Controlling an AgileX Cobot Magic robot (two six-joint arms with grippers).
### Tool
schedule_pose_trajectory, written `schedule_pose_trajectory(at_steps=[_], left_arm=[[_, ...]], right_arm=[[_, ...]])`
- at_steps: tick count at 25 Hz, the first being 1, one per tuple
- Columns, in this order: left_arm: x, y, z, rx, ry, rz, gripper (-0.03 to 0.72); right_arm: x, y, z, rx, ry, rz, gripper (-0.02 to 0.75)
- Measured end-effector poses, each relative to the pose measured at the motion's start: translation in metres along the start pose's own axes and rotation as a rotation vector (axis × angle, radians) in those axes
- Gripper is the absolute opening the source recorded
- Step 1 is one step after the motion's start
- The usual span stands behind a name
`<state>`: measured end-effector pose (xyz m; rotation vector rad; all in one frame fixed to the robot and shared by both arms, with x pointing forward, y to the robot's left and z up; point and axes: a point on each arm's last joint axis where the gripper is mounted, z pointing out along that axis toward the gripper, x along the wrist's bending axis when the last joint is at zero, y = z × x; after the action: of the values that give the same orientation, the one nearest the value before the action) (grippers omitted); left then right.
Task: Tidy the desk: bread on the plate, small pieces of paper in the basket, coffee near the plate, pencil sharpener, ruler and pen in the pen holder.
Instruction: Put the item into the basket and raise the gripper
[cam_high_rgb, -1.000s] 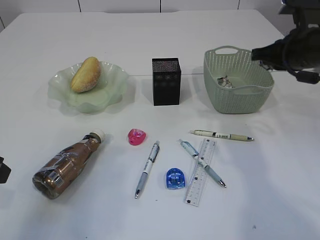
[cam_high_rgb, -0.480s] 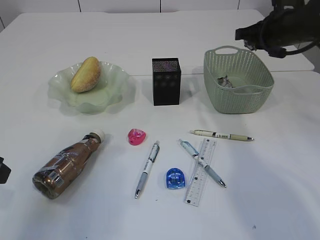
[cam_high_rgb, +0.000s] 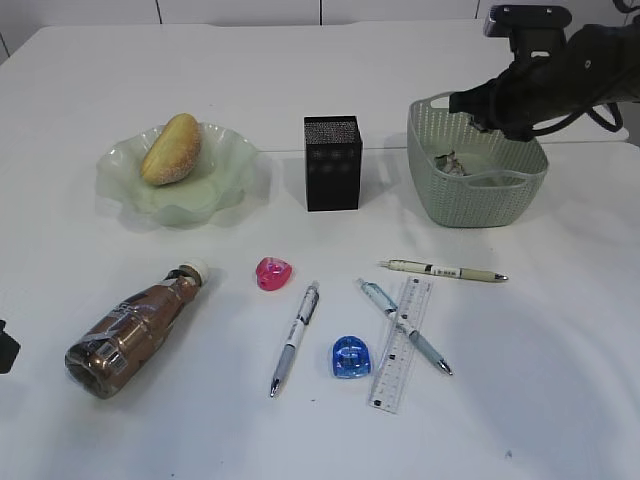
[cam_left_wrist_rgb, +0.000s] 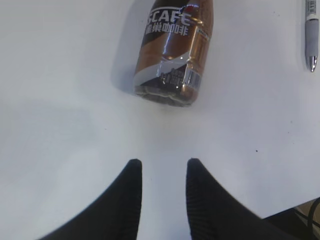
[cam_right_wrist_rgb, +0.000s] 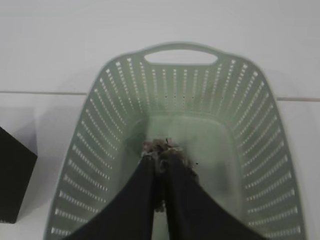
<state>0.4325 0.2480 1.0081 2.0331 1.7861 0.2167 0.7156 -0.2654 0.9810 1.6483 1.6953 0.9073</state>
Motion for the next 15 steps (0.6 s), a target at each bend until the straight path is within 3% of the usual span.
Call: schedule_pose_trajectory(at_steps=[4, 6, 10, 15], left_arm=[[0.000, 0.000, 0.000, 0.000, 0.000, 0.000, 0.210], [0.000, 0.000, 0.000, 0.000, 0.000, 0.000, 0.211], [0.000, 0.000, 0.000, 0.000, 0.000, 0.000, 0.212], [0.000, 0.000, 0.000, 0.000, 0.000, 0.000, 0.213]], right_arm=[[0.000, -0.005, 0.008, 0.003, -0.001, 0.000, 0.269], [0.000, -0.005, 0.009, -0.008, -0.001, 0.000, 0.319], [0.000, -0.001, 0.009, -0.005, 0.000, 0.000, 0.345], [0.001, 0.003, -0.005, 0.088, 0.004, -0.001, 0.347]])
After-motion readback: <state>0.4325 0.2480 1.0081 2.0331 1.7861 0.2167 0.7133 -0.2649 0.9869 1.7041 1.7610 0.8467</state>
